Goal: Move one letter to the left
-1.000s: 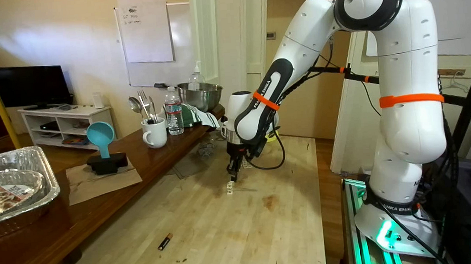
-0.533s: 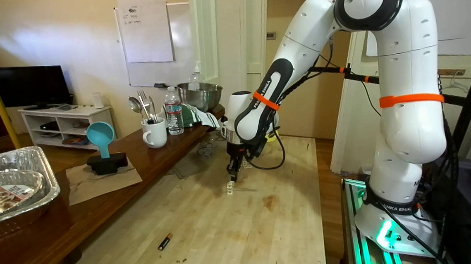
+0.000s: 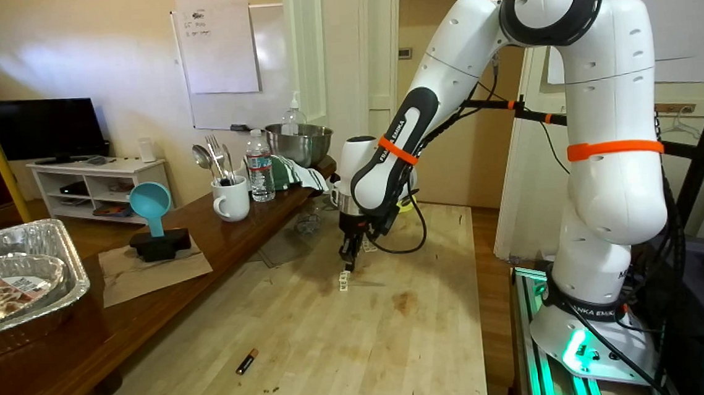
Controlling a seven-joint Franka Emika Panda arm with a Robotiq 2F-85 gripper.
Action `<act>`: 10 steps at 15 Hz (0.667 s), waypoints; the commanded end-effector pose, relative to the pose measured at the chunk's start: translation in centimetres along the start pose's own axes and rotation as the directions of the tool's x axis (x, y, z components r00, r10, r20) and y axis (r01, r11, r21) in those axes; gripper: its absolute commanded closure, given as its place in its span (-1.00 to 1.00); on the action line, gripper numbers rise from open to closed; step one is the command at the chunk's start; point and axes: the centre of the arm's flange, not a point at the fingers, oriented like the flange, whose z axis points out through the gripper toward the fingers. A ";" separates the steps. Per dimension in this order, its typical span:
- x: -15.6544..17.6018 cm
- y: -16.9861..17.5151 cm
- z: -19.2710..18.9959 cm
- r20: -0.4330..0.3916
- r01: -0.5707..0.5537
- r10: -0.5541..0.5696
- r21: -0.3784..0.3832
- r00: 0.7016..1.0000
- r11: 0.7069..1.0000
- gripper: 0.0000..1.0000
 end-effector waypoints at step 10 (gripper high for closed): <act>-0.5 0.2 -3.0 -0.040 -0.008 0.008 -0.003 0.999 1.000 1.00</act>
